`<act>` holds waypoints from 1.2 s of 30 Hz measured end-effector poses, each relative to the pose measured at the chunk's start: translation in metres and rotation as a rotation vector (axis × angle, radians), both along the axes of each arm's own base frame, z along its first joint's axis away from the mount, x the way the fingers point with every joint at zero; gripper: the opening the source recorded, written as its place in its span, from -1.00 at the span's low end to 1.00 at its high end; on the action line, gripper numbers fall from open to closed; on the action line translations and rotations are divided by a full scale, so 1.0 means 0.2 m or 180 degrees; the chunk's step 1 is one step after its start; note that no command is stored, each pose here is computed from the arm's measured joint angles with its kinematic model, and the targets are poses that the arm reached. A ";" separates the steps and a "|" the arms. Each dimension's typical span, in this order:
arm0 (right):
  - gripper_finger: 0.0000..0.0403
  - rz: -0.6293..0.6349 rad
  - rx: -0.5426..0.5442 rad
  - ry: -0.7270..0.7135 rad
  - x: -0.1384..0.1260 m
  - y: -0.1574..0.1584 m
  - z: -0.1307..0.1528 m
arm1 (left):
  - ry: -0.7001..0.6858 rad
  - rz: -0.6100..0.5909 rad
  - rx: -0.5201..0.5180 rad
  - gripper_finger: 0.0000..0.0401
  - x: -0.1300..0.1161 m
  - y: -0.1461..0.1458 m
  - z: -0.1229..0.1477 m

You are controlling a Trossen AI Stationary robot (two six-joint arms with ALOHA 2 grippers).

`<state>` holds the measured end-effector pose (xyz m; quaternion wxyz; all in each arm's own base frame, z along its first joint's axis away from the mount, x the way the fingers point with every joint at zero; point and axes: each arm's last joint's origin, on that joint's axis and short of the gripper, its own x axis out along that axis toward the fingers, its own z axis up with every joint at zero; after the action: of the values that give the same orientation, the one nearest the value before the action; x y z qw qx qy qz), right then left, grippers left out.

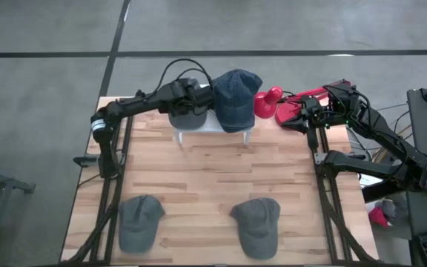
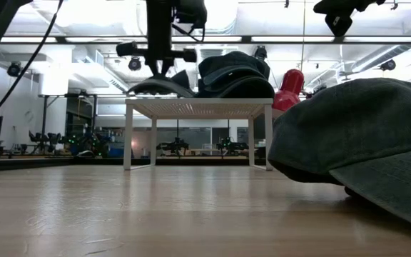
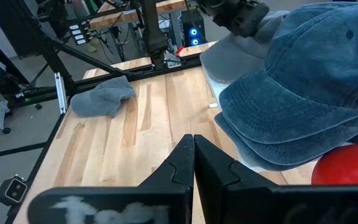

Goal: Pick & Place hat
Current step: Put the top gray cap on the shelf

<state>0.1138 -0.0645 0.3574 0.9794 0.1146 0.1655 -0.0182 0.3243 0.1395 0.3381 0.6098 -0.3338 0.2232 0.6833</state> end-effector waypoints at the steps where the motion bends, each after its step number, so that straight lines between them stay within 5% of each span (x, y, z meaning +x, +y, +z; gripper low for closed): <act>1: -0.96 -0.0001 0.0000 -0.0001 0.00 0.00 0.00 | -0.0025 -0.0017 0.0009 -0.96 0.01 0.00 -0.01; 29: -0.96 -0.0010 0.0030 0.0006 0.00 0.00 0.00 | -0.0043 -0.0418 -0.0125 -0.84 0.04 0.00 -0.01; 36: -0.96 -0.0010 0.0031 0.0006 0.00 0.00 0.00 | -0.0008 -0.0507 -0.0168 -0.61 0.05 -0.01 -0.01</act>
<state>0.1138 -0.0645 0.3571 0.9786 0.1195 0.1664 -0.0191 0.3338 0.1385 0.3363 0.6535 -0.3318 0.2663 0.6261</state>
